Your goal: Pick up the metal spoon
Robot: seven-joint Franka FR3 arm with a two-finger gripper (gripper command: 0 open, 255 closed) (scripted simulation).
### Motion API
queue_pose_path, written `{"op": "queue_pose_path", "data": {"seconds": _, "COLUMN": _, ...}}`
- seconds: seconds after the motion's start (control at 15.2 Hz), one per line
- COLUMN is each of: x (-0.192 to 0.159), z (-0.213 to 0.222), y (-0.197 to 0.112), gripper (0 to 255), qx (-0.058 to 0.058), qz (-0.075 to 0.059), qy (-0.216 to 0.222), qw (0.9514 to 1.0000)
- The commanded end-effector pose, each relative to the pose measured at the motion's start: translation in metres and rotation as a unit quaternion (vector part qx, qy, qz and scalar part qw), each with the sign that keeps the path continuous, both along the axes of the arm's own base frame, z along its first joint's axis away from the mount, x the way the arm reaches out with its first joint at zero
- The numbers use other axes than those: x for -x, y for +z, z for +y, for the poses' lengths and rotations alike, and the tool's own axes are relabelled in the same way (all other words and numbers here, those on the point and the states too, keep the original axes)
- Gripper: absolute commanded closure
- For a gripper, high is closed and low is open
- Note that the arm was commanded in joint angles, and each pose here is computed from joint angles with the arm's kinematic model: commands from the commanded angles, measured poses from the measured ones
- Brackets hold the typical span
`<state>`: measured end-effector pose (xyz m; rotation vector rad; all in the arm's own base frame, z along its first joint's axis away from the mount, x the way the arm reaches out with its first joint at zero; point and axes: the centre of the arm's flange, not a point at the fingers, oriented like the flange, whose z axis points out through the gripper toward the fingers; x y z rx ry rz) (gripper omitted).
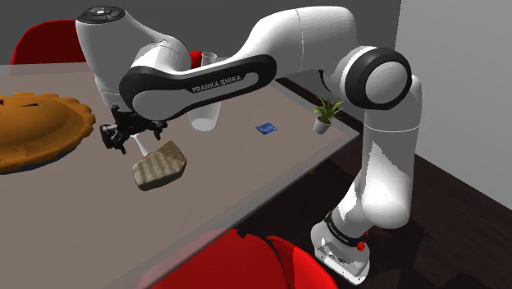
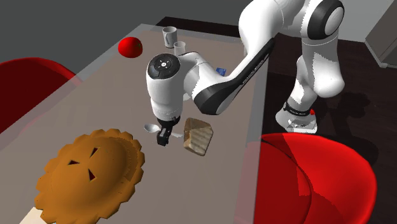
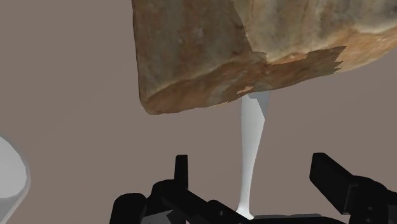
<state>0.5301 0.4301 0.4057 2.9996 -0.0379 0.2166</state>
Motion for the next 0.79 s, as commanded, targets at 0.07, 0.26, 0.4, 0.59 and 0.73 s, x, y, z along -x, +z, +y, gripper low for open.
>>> {"op": "queue_pose_path", "data": {"seconds": 0.07, "x": 0.0009, "z": -0.0004, "y": -0.0049, "gripper": 255, "qx": 0.000, "qz": 0.000, "qy": 0.000, "qw": 1.0000}}
{"op": "queue_pose_path", "data": {"seconds": 0.26, "x": 0.0013, "z": -0.0007, "y": -0.0053, "gripper": 255, "qx": 0.000, "qz": 0.000, "qy": 0.000, "qw": 1.0000}}
{"op": "queue_pose_path", "data": {"seconds": 0.4, "x": 0.0011, "z": -0.0005, "y": -0.0053, "gripper": 255, "qx": 0.000, "qz": 0.000, "qy": 0.000, "qw": 1.0000}}
{"op": "queue_pose_path", "data": {"seconds": 0.59, "x": 0.0017, "z": -0.0003, "y": -0.0058, "gripper": 255, "qx": 0.000, "qz": 0.000, "qy": 0.000, "qw": 1.0000}}
{"op": "queue_pose_path", "data": {"seconds": 0.73, "x": 0.0009, "z": -0.0003, "y": 0.0007, "gripper": 255, "qx": 0.000, "qz": 0.000, "qy": 0.000, "qw": 1.0000}}
